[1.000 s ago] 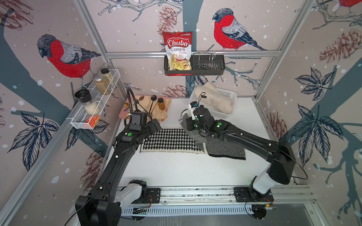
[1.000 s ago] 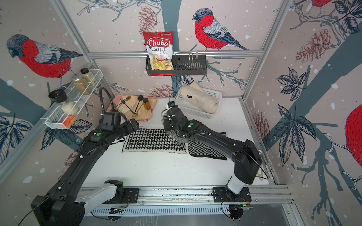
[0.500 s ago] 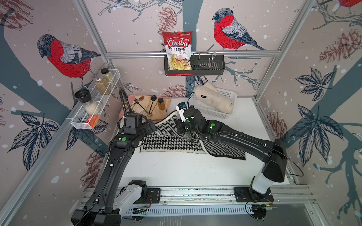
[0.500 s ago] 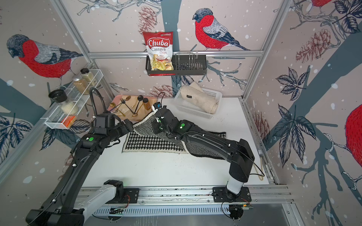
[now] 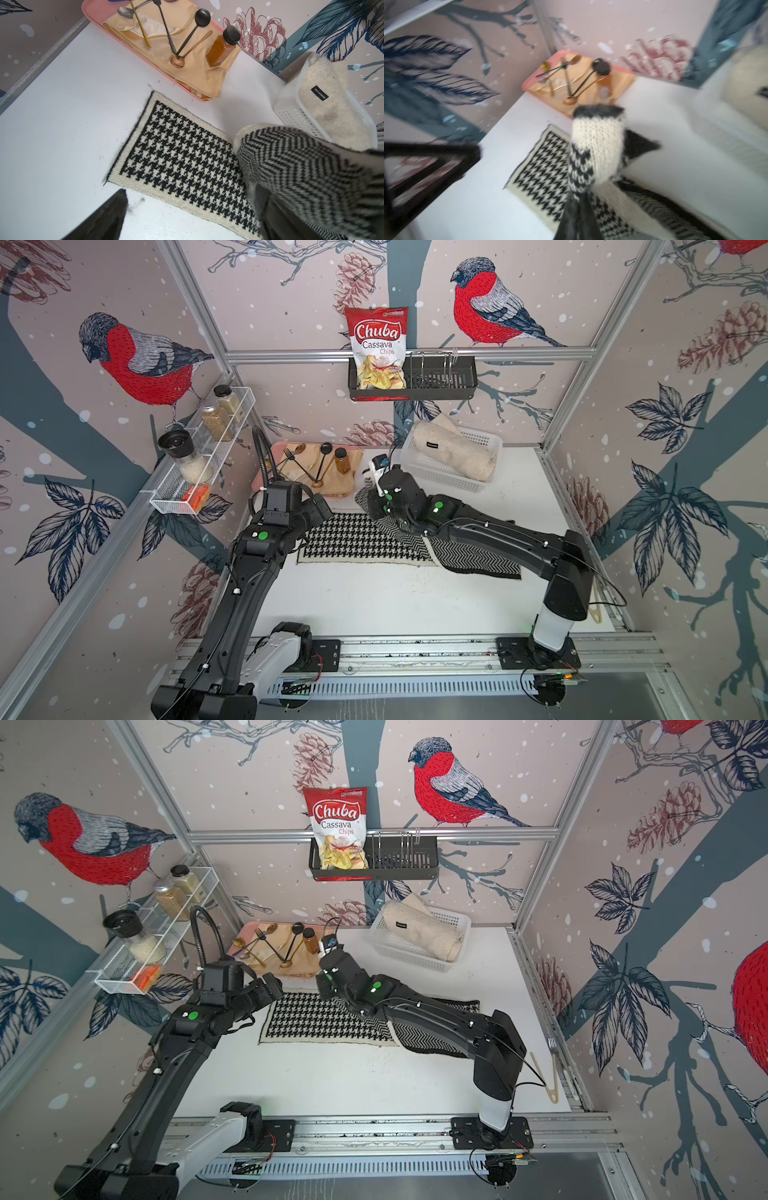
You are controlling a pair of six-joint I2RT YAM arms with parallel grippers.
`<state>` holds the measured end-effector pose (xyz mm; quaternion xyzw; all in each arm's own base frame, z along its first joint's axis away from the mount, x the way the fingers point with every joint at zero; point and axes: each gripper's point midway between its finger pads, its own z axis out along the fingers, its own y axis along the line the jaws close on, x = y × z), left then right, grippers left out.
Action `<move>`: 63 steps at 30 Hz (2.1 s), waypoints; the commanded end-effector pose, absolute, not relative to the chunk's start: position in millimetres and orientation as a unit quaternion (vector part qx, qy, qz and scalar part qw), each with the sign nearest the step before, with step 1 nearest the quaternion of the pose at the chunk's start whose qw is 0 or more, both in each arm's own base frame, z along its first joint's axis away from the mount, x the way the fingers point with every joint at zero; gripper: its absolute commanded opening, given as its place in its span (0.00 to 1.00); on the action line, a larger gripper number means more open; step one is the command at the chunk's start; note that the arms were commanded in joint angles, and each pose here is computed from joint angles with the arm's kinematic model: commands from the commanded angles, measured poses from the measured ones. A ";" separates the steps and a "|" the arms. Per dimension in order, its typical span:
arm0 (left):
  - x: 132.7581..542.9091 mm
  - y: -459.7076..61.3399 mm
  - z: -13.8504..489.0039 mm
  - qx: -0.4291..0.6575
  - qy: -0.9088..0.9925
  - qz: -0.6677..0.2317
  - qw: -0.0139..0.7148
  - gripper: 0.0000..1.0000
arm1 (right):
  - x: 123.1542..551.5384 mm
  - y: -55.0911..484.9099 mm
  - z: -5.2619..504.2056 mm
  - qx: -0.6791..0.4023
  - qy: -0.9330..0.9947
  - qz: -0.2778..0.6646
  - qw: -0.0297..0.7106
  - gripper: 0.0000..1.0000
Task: Roll up the scarf and place it into the basket
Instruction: Flatten out the scarf at the center of the board.
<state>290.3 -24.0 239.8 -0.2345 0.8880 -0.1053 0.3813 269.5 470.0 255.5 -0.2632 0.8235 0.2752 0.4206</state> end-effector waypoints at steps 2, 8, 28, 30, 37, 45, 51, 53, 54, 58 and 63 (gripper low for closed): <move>285.8 -12.4 237.3 -0.254 0.888 -0.076 0.376 0.97 | 241.3 470.7 271.9 -0.240 0.811 0.361 0.394 1.00; 299.8 -42.8 209.6 -0.211 0.908 -0.137 0.336 0.97 | 283.8 373.6 269.6 -0.153 0.820 0.345 0.431 1.00; 297.8 8.7 80.9 -0.275 0.946 0.077 0.153 0.90 | 320.7 243.0 153.3 -0.055 0.911 0.181 0.365 1.00; 307.7 8.7 75.8 -0.277 0.946 0.063 0.159 0.87 | 320.8 235.7 148.6 -0.050 0.912 0.183 0.363 1.00; 290.3 -3.7 63.1 -0.298 0.946 0.029 0.121 0.68 | 321.1 216.5 135.7 -0.041 0.918 0.176 0.353 1.00; 246.6 -1.1 48.1 -0.355 0.927 0.020 0.116 0.64 | 328.3 203.9 121.7 -0.031 0.920 0.181 0.345 1.00; 241.7 -0.5 21.1 -0.371 0.923 0.029 0.094 0.41 | 328.2 196.6 122.1 -0.027 0.921 0.176 0.347 1.00; 238.5 0.1 13.4 -0.376 0.922 0.032 0.089 0.17 | 326.4 192.0 121.7 -0.022 0.920 0.176 0.349 1.00; 236.7 0.4 11.1 -0.379 0.921 0.033 0.086 0.03 | 325.8 189.9 122.1 -0.020 0.920 0.176 0.350 1.00; 243.7 5.3 27.7 -0.374 0.921 0.042 0.106 0.00 | 324.8 182.3 120.5 -0.012 0.920 0.174 0.350 1.00; 269.0 15.6 76.3 -0.357 0.918 0.056 0.164 0.00 | 327.1 180.6 120.5 -0.010 0.920 0.173 0.351 1.00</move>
